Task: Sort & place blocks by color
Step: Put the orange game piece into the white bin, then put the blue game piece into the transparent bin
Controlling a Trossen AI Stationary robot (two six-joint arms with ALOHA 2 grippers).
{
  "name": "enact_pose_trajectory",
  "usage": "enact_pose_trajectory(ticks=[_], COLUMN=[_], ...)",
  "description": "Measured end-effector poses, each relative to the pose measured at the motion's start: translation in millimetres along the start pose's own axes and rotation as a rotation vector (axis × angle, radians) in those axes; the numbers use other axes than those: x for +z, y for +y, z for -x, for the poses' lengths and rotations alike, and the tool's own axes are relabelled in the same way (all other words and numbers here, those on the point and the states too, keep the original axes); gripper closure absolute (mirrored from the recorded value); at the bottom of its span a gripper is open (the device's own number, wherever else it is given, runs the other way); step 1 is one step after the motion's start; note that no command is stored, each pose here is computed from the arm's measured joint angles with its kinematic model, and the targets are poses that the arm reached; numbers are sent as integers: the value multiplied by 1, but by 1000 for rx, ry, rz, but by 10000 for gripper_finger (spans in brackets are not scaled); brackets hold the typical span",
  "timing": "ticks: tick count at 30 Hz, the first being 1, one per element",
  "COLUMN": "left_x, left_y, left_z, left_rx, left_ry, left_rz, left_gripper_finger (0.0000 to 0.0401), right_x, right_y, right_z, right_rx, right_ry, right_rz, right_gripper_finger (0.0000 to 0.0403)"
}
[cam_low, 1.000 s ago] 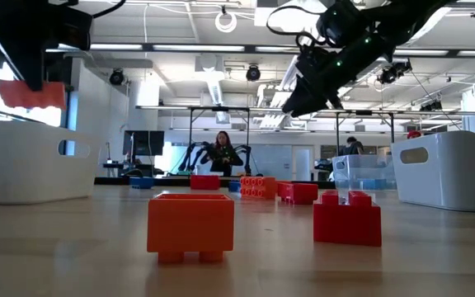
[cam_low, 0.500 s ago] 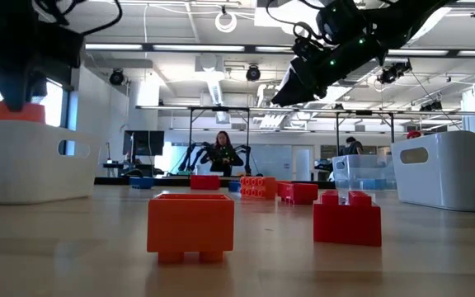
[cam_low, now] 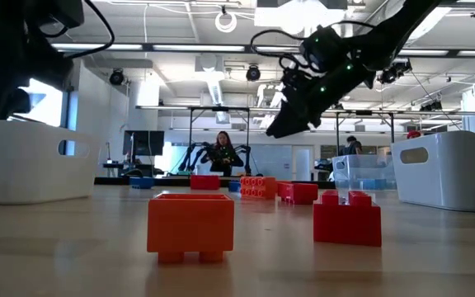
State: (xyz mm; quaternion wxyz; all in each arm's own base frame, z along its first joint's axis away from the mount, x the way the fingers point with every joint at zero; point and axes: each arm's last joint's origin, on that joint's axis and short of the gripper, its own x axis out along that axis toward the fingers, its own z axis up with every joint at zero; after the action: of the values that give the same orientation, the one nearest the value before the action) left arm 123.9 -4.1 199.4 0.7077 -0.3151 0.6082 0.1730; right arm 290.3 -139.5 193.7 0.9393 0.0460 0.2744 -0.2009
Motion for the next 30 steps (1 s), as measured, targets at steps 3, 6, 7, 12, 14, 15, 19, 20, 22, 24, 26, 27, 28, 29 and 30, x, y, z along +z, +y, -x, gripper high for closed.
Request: enact_pose_trajectory(ticks=[3,6,7,12,14,15,19,20,22,24,26,27,28,29,30], left_x=[-1,-1,-1,-1,0,0,0,0,0,0,1,2,2,3,4], left_y=[2,2,2,3,3,3,3,3,3,3,2,1,0,0,-2], left_z=[-3,-6,-6,-8,-8,-8,-8,-8,-8,-8,-7,-5,-4,-2,0], left_rx=[8,3,2,5,11,16,22,26,30,30,26,22,18,13,7], left_ry=[8,3,2,-4,-12,-16,-27,-31,-35,-35,-39,-44,-48,-53,-61], left_rz=[2,0,-2,-2,3,4,5,5,4,4,4,3,2,1,0], left_gripper_finger=[265,256,254,240,234,231,220,218,216,215,216,217,217,217,217], right_x=[-6,-12,-14,-20,-21,-21,-21,-21,-21,-21,-21,-20,-19,-17,-14], right_y=[0,0,0,-1,-1,-1,-1,-1,-1,0,2,3,6,9,13], right_z=[-8,-15,-17,-23,-23,-23,-23,-23,-23,-23,-23,-23,-23,-23,-23], right_rx=[-4,-8,-8,-35,-35,-35,-35,-35,-34,-31,-26,-21,-13,-2,10], right_ry=[24,48,55,81,85,85,85,85,85,85,85,88,98,106,119], right_rz=[-24,-36,-36,-35,-34,-33,-32,-32,-20,-10,-10,-12,-17,-18,-11], right_gripper_finger=[171,171,171,171,171,171,171,171,171,171,171,171,171,171,171])
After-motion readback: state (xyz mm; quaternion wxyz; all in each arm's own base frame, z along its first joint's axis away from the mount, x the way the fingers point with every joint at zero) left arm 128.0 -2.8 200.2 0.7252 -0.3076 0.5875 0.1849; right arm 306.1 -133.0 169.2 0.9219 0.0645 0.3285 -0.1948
